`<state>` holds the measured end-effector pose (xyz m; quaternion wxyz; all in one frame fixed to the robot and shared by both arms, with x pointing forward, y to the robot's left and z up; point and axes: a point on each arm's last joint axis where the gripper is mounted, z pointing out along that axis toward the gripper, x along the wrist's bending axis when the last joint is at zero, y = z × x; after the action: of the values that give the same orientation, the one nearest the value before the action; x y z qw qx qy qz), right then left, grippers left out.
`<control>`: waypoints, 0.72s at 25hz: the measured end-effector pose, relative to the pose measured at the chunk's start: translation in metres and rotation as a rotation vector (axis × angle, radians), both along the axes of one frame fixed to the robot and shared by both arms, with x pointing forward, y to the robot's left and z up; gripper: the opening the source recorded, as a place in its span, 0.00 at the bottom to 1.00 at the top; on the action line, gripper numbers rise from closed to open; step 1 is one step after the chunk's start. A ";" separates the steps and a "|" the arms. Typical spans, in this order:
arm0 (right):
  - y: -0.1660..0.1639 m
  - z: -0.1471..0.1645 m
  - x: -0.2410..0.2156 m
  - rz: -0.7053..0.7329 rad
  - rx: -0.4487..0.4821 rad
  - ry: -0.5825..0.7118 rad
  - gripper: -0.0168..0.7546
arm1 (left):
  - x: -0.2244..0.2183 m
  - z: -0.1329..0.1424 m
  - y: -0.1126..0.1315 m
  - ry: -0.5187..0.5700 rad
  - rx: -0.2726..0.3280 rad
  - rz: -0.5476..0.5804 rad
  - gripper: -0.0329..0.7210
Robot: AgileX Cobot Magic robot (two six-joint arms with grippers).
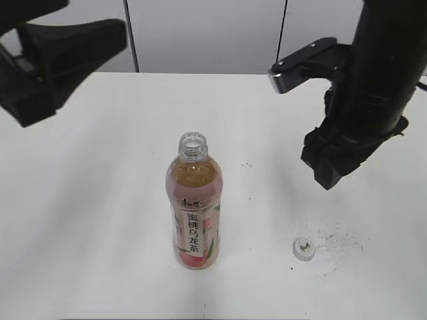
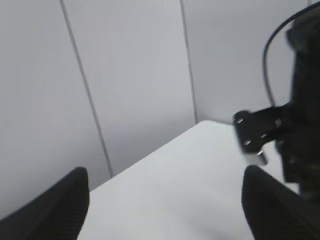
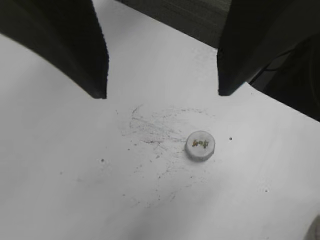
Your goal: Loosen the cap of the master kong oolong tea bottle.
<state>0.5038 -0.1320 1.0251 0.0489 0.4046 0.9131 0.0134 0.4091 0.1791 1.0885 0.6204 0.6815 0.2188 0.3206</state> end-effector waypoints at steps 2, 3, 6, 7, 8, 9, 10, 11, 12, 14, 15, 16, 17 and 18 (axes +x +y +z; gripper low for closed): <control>-0.006 0.014 -0.006 -0.012 -0.001 -0.023 0.69 | -0.006 0.003 0.015 0.057 0.016 0.120 0.78; -0.008 0.020 -0.009 -0.015 -0.002 -0.037 0.69 | -0.009 0.004 0.024 0.100 0.021 0.188 0.78; -0.016 0.038 -0.017 -0.025 0.012 -0.096 0.69 | -0.026 0.005 0.051 0.233 0.016 0.370 0.78; -0.018 0.045 -0.020 -0.028 0.021 -0.117 0.69 | -0.032 0.002 0.059 0.286 0.022 0.422 0.78; -0.021 0.052 -0.024 -0.033 0.033 -0.137 0.69 | -0.038 -0.001 0.066 0.350 0.030 0.473 0.78; -0.024 0.058 -0.029 -0.038 0.045 -0.156 0.69 | -0.044 -0.005 0.072 0.419 0.051 0.516 0.78; -0.028 0.063 -0.033 -0.044 0.055 -0.169 0.69 | -0.052 -0.007 0.078 0.473 0.063 0.539 0.78; -0.032 0.067 -0.040 -0.053 0.067 -0.184 0.69 | -0.061 -0.008 0.083 0.525 0.104 0.557 0.78; -0.036 0.071 -0.047 -0.064 0.078 -0.198 0.69 | -0.070 -0.007 0.088 0.576 0.140 0.556 0.78; -0.045 0.076 -0.061 -0.083 0.099 -0.217 0.69 | -0.089 -0.001 0.093 0.655 0.197 0.516 0.78; -0.051 0.078 -0.070 -0.091 0.111 -0.223 0.69 | -0.099 0.003 0.096 0.682 0.233 0.495 0.78; -0.056 0.078 -0.079 -0.097 0.125 -0.226 0.69 | -0.107 0.004 0.099 0.712 0.270 0.475 0.78; -0.060 0.077 -0.087 -0.103 0.136 -0.221 0.69 | -0.115 0.004 0.102 0.727 0.296 0.462 0.78; -0.066 0.077 -0.097 -0.107 0.151 -0.225 0.69 | -0.123 0.002 0.106 0.734 0.321 0.451 0.77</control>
<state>0.4068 -0.1976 1.1020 0.1209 0.4511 0.8754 0.1248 0.2866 0.2850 1.0910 0.3031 0.7729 0.5143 0.2151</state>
